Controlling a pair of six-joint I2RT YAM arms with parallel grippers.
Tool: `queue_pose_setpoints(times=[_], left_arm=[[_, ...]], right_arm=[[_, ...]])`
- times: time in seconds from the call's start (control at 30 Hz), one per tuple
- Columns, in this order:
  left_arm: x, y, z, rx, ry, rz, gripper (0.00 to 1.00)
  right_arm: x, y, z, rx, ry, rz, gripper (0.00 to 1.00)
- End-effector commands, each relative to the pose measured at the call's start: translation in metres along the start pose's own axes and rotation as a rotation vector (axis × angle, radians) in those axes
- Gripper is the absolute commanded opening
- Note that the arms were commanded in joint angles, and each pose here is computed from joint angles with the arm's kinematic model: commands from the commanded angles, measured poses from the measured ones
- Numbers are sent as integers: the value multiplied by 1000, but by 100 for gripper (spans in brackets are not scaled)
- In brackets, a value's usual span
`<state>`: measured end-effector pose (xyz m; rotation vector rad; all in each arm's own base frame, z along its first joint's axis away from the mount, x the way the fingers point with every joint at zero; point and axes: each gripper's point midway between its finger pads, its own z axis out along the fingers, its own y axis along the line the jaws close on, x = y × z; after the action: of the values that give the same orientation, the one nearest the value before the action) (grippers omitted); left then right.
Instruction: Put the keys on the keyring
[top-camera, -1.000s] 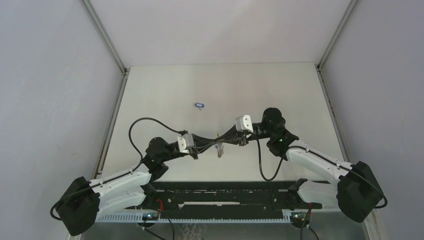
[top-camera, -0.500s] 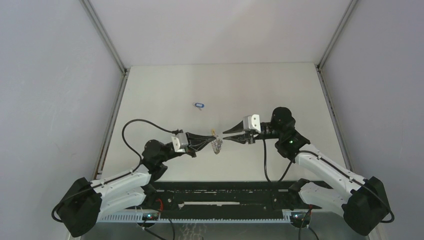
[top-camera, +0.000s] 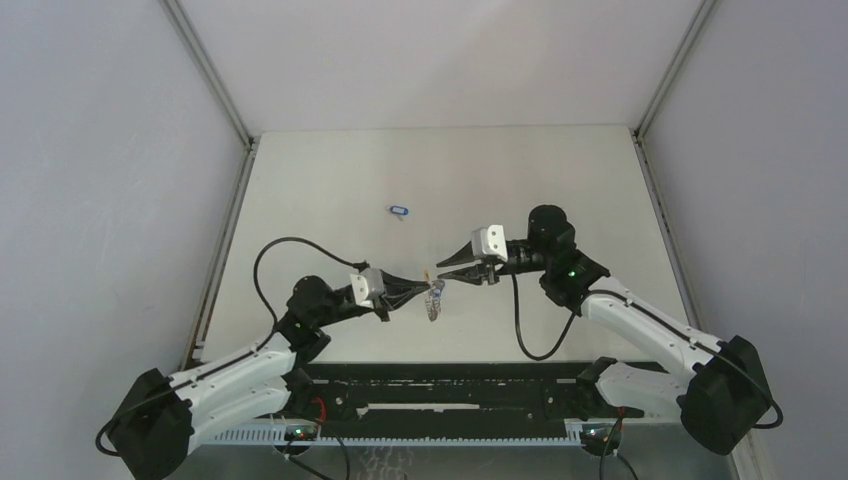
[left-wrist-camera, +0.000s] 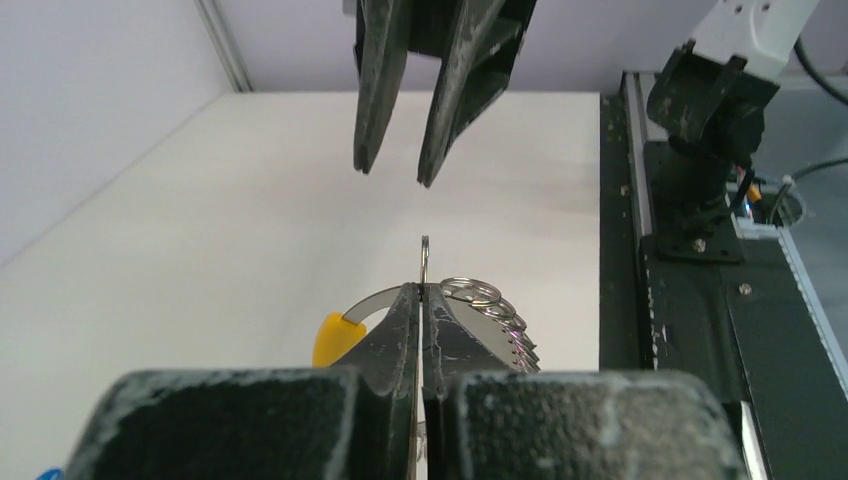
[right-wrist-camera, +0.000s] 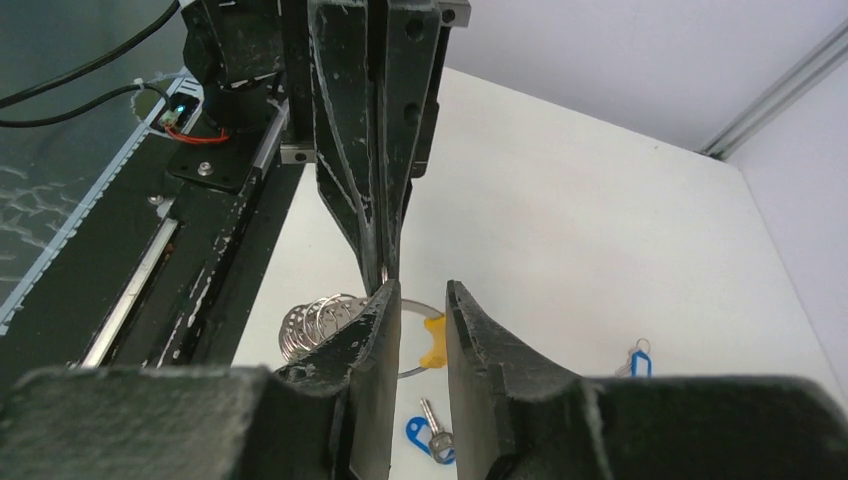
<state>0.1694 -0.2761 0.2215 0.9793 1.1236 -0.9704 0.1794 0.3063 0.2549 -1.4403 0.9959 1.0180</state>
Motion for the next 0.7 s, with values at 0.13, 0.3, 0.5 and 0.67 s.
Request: queue_pose_setpoints(times=[0.13, 0.3, 0.5, 0.67], left_arm=[[-14, 17, -3, -50, 157, 38, 0], [-11, 16, -5, -54, 238, 12, 0], [-5, 17, -3, -46, 314, 16, 0], [-5, 13, -4, -25, 314, 50, 0]], right_arm=[[0, 9, 8, -84, 77, -65, 23], [11, 13, 13, -123, 136, -53, 23], [27, 9, 12, -99, 207, -47, 22], [33, 6, 11, -86, 230, -49, 21]])
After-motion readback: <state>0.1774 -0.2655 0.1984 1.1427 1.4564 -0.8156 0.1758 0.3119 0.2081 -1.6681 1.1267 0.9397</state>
